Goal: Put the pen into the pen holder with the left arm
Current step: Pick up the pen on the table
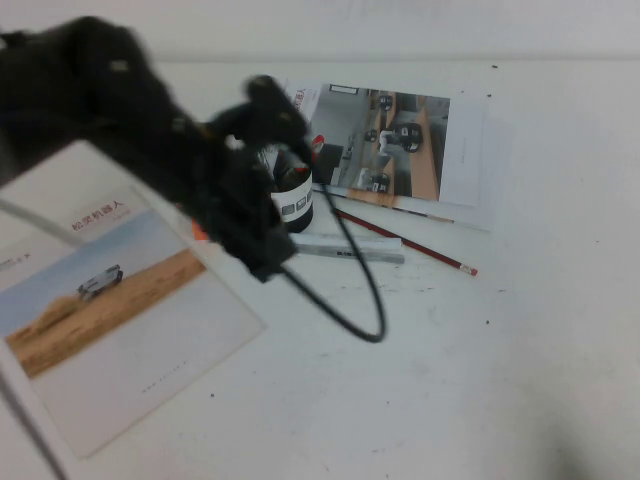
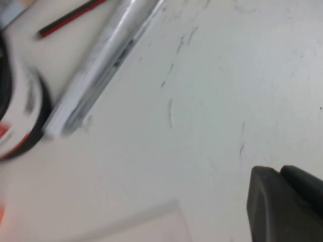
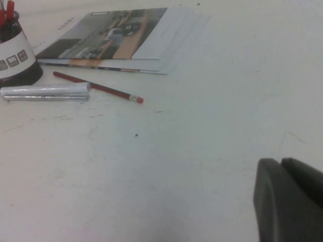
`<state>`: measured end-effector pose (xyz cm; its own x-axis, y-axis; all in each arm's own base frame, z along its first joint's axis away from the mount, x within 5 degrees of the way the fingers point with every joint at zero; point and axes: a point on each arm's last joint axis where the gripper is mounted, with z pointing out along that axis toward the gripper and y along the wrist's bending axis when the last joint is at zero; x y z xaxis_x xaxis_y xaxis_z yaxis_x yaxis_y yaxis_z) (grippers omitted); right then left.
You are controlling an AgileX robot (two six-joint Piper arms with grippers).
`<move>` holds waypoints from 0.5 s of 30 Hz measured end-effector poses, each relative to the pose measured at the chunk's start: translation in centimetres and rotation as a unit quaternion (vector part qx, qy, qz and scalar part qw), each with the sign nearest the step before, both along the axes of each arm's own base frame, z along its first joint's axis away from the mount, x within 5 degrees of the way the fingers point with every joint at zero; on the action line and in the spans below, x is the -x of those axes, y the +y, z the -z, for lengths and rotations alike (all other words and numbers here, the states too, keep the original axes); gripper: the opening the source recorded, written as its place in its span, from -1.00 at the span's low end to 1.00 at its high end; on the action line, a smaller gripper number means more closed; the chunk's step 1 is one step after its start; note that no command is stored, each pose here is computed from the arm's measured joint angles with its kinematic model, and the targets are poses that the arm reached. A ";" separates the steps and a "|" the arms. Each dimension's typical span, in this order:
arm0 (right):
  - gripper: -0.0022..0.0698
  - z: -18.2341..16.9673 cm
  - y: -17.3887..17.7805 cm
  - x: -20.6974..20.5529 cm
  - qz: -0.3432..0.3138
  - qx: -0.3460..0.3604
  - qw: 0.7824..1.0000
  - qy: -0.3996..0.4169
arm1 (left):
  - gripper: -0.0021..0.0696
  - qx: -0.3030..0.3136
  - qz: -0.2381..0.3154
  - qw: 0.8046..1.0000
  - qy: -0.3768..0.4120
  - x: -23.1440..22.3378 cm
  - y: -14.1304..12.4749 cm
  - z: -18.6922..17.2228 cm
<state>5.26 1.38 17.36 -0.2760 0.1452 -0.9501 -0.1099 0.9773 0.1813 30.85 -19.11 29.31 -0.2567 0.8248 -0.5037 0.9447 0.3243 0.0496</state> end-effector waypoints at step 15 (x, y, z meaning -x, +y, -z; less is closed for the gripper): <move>-1.00 0.0 0.0 0.0 0.000 0.000 1.000 0.000 | -0.94 -0.080 0.192 0.978 -0.004 -6.1 -9.4 5.1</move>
